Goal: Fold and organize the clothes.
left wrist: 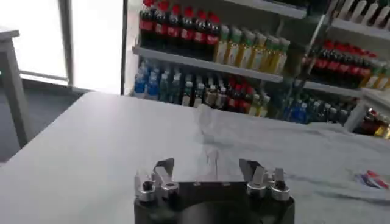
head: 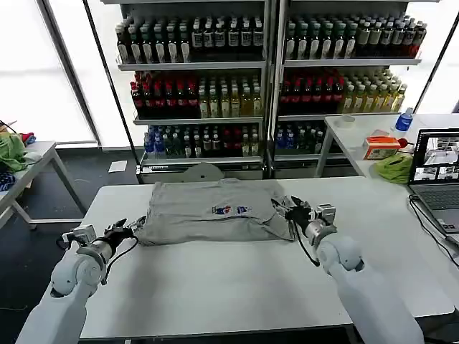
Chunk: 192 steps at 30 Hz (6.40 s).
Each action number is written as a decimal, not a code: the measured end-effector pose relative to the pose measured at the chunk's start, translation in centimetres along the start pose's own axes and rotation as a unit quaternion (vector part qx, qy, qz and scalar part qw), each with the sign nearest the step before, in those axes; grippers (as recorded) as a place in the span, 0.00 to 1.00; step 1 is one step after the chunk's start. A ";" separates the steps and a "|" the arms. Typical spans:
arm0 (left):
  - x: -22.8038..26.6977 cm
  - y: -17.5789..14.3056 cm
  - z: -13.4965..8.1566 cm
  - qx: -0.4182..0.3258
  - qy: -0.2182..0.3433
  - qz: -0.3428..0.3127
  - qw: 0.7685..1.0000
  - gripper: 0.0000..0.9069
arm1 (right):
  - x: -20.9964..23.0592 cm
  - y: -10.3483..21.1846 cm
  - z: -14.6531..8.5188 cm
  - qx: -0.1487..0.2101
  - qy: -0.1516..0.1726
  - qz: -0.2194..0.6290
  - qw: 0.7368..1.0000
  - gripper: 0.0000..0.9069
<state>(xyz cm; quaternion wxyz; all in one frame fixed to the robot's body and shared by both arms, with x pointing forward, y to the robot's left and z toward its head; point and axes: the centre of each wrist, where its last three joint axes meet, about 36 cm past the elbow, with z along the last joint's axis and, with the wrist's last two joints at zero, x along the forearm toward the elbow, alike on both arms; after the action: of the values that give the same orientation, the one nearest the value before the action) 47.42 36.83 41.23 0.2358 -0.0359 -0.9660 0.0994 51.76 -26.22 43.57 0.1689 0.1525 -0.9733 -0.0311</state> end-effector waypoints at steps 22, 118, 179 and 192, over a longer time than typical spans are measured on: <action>0.4 -1.2 2.7 0.003 0.019 0.019 1.000 0.29 | 4.8 2.2 6.4 0.017 0.080 0.042 0.996 0.00; 18.2 -2.5 7.1 -0.005 0.034 -0.023 0.999 1.00 | 19.3 0.0 3.4 0.039 0.140 -0.048 0.988 1.00; -8.0 3.7 -3.4 -0.032 0.071 0.024 0.997 1.00 | -17.2 -0.8 -2.6 -0.028 0.150 -0.034 0.988 0.00; -8.8 3.5 -3.1 -0.039 0.083 0.028 0.995 1.00 | -17.1 -0.3 -2.6 -0.031 0.148 -0.042 0.988 0.00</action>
<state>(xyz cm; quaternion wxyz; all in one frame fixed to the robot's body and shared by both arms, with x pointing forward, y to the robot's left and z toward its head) 56.74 39.79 39.30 0.3108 -0.0806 -0.9448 0.0652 68.08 -21.23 40.55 0.3148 0.1909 -0.9287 -0.0455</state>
